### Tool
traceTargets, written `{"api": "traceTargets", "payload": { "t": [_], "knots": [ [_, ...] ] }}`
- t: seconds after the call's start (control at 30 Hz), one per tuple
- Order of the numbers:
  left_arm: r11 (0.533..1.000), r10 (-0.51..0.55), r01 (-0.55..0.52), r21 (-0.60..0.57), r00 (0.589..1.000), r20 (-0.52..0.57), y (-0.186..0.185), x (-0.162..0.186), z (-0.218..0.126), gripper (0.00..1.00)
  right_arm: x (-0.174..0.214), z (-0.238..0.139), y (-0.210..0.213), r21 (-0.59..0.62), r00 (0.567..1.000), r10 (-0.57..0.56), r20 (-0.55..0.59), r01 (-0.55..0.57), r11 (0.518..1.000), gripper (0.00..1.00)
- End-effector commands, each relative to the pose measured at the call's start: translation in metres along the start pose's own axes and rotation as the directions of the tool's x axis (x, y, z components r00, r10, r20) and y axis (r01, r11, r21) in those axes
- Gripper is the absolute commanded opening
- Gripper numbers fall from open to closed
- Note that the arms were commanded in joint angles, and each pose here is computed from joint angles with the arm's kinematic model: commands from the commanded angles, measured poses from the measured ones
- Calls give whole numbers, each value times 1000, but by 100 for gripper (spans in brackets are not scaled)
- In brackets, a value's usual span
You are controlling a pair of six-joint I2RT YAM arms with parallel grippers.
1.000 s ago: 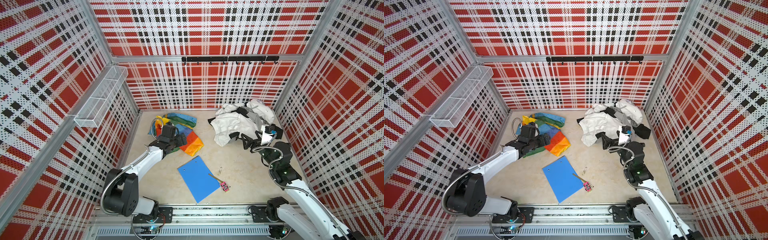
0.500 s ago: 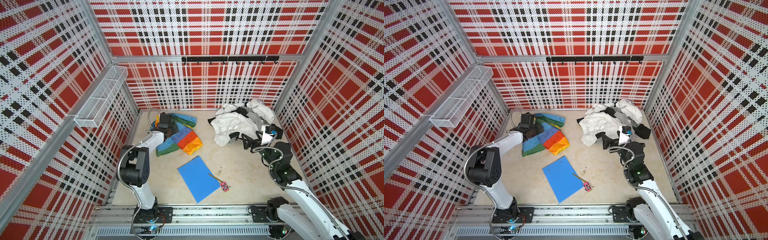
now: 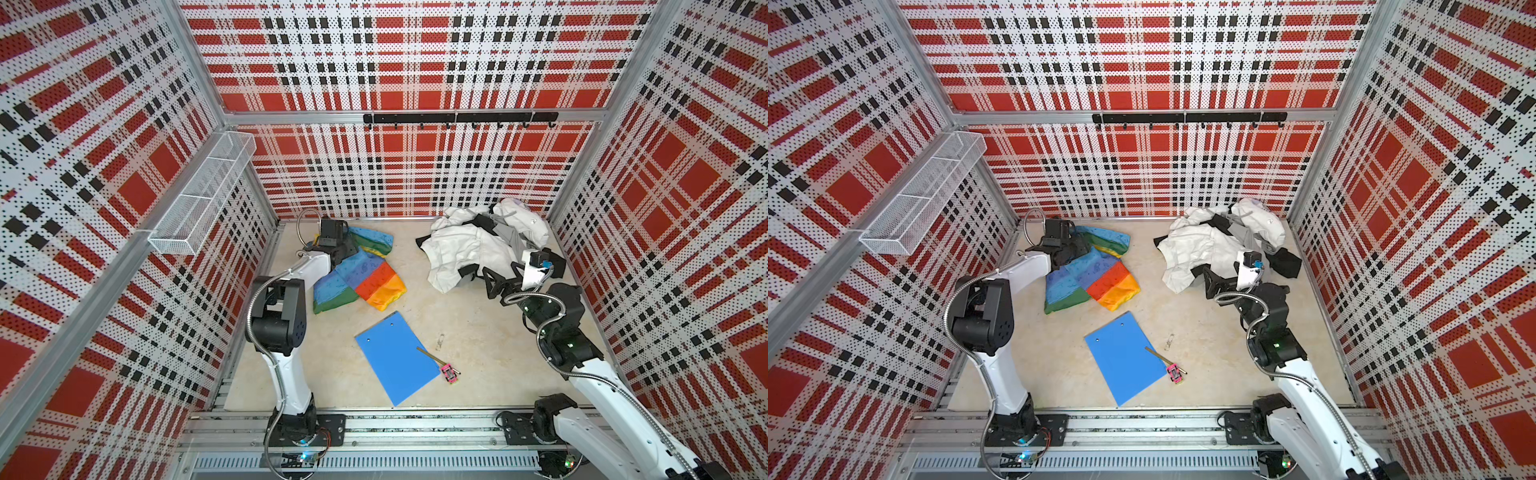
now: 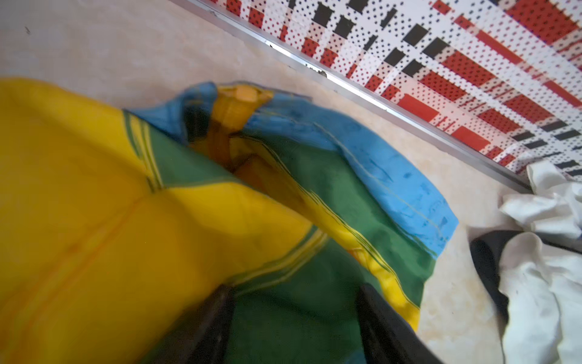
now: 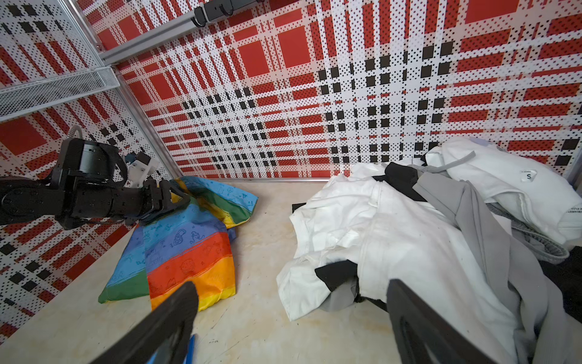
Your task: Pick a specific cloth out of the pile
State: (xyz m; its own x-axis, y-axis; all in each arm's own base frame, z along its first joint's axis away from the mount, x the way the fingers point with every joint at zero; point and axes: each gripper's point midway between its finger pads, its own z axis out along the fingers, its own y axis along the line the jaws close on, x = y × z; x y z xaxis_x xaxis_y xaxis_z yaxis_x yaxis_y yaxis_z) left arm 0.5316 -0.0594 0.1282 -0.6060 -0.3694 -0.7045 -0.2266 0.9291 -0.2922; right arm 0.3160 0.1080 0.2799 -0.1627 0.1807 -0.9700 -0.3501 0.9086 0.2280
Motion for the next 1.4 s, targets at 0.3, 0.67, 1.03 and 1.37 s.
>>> {"api": "traceTargets", "payload": {
  "t": [0.3,0.67,1.03,1.37],
  "knots": [
    [980,194,-193,51,981,-13,-26,2,-96,81,-15,1,6,-20,999,-15,40,15,1000,100],
    [960,276,-259,108,940,-202,-43,83,-59,89,-14,3,0,8,999,-12,41,12,1000,100],
    [988,144,-153,-25,963,-229,-9,63,17,85,-12,3,1,6,999,-11,32,11,1000,100],
    [998,67,-66,18,993,-102,-18,20,-2,89,-12,3,0,10,999,-13,34,12,1000,100]
  ]
}}
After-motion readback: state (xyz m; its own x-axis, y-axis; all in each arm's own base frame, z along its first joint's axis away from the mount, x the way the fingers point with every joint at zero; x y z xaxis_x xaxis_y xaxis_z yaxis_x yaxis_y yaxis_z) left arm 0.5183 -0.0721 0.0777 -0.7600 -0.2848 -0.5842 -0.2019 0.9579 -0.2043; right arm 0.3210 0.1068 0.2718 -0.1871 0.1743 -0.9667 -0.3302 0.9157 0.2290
